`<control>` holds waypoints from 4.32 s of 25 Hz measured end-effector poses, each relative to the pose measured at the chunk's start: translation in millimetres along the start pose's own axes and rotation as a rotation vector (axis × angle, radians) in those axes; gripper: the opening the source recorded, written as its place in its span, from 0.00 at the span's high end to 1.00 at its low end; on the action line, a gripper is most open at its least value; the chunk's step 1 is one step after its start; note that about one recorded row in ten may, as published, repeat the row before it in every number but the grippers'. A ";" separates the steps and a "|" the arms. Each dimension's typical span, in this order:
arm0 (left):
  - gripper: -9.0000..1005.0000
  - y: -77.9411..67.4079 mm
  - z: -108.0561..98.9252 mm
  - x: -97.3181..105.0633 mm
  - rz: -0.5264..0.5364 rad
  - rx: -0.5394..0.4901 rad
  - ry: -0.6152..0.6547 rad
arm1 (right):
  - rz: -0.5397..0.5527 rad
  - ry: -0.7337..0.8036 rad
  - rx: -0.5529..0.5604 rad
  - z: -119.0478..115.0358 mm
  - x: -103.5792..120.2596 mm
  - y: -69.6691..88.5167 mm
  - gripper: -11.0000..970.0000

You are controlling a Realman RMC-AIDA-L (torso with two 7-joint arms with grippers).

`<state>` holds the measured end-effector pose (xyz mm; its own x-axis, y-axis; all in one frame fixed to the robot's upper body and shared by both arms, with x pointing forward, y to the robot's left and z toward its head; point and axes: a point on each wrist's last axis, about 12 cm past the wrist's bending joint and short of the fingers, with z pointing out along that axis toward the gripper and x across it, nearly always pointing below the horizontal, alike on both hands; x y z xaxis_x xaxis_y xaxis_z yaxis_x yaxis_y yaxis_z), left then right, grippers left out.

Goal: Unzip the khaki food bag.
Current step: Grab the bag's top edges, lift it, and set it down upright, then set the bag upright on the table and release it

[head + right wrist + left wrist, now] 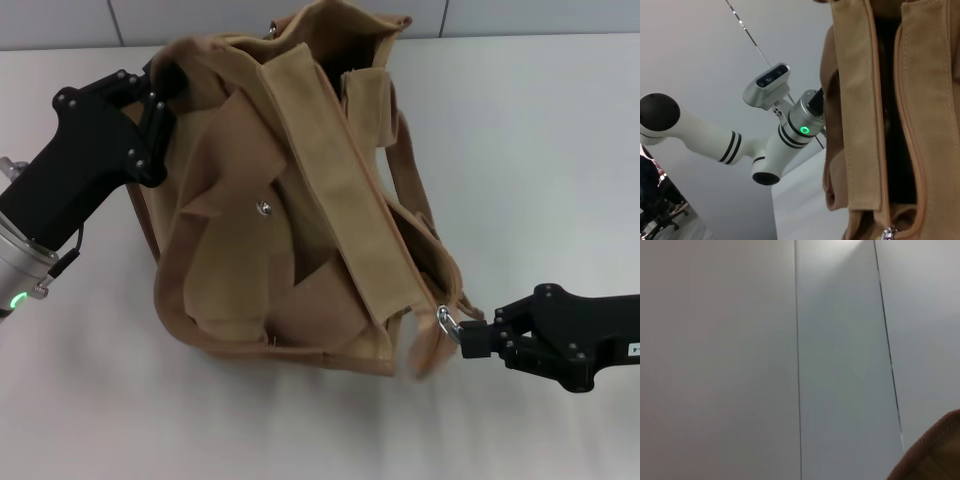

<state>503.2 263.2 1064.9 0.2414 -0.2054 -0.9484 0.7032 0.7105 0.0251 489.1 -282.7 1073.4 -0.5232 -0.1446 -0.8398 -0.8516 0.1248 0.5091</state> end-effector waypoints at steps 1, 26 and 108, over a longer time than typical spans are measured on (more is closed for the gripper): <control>0.94 0.0 0.0 0.0 0.000 0.000 0.000 | 0.000 0.000 0.000 0.0 0.0 0.0 0.89; 0.94 3.1 4.5 0.7 -0.003 -0.005 0.012 | -0.183 -0.160 0.285 -57.4 24.6 22.5 0.50; 0.93 -20.2 -46.4 16.0 -0.150 0.080 0.202 | -0.165 -0.465 0.278 -26.6 -19.7 -2.9 0.86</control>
<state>461.8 276.8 1034.6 -0.0026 -0.1601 -0.9871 0.7734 0.6254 -0.1035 500.9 -306.3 1093.5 -0.2618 0.2559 -0.9306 -0.8475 0.4004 0.3485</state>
